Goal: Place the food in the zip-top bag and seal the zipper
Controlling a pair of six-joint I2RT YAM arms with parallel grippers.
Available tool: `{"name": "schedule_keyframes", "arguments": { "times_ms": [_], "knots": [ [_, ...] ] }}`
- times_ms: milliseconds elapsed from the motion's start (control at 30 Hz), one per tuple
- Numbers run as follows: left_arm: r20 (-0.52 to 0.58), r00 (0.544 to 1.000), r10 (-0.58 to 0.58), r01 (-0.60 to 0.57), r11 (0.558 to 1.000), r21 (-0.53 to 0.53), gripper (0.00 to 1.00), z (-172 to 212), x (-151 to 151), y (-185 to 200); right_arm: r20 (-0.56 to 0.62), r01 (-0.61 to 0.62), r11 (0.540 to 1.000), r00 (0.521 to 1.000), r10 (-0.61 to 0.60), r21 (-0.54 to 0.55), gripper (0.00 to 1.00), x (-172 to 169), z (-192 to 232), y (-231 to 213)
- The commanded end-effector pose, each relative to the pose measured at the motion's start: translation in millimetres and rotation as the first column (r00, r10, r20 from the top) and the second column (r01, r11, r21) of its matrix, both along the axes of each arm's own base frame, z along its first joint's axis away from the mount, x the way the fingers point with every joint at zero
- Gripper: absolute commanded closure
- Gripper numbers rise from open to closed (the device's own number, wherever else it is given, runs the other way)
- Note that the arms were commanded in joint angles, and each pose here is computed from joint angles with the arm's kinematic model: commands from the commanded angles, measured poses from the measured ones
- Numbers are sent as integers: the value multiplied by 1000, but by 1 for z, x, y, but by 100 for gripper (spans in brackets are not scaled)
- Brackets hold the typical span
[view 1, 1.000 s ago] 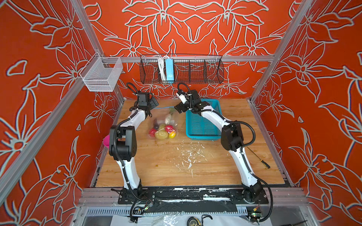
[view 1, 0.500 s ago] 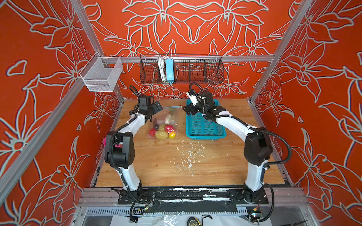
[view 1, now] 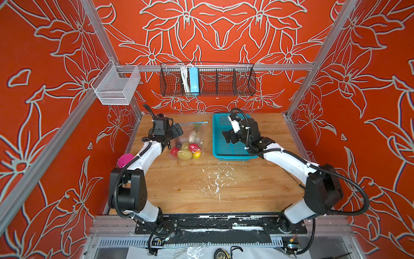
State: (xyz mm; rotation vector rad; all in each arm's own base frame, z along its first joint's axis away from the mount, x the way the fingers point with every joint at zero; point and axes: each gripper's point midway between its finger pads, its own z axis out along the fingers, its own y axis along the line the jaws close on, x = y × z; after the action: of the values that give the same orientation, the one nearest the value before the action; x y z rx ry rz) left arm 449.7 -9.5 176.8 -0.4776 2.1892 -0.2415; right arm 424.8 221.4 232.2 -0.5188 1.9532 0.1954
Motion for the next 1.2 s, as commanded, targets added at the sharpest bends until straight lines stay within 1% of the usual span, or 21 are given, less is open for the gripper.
{"name": "schedule_keyframes", "arguments": {
  "times_ms": [0, 100, 200, 600, 700, 800, 867, 967, 1033, 1067, 1133, 1167],
  "knots": [
    [-20, 1000, 4, -2, 994, 112, 3, -10, -15, 11, 32, 93, 996, 995, -93, 16, 2, -3, 7, -25],
    [-35, 999, 41, -34, 985, 171, 3, -20, -30, 23, 29, 130, 991, 991, -130, -8, 2, -12, 0, -41],
    [-22, 998, 65, -59, 975, 213, 3, -26, -43, 31, 30, 166, 986, 986, -166, -16, 2, -20, -5, -58],
    [80, 995, 64, -88, 933, 349, 3, -37, -80, 47, 61, 349, 937, 935, -348, 0, 2, -42, -19, -127],
    [133, 988, 82, -128, 915, 382, 3, -35, -87, 54, 70, 382, 924, 922, -381, -3, 2, -46, -26, -139],
    [182, 981, 65, -133, 911, 390, 3, -34, -92, 54, 75, 412, 911, 909, -411, -3, 2, -50, -31, -150],
    [176, 983, 48, -114, 914, 389, 3, -37, -94, 51, 76, 427, 904, 902, -426, -3, 2, -52, -35, -157],
    [151, 987, 60, -114, 917, 383, 3, -49, -98, 52, 79, 458, 889, 887, -456, -6, 2, -55, -38, -168],
    [137, 988, 66, -112, 926, 360, 3, -64, -105, 50, 101, 495, 869, 865, -491, -20, 2, -59, -41, -178],
    [169, 983, 70, -128, 923, 362, 3, -64, -105, 52, 121, 514, 858, 852, -509, -15, 2, -60, -40, -183],
    [160, 986, 42, -98, 926, 364, 3, -59, -107, 48, 162, 541, 841, 830, -534, 0, 2, -66, -41, -191],
    [178, 983, 35, -100, 922, 375, 3, -56, -107, 48, 174, 545, 838, 825, -538, 5, 2, -68, -41, -194]
  ]
}}
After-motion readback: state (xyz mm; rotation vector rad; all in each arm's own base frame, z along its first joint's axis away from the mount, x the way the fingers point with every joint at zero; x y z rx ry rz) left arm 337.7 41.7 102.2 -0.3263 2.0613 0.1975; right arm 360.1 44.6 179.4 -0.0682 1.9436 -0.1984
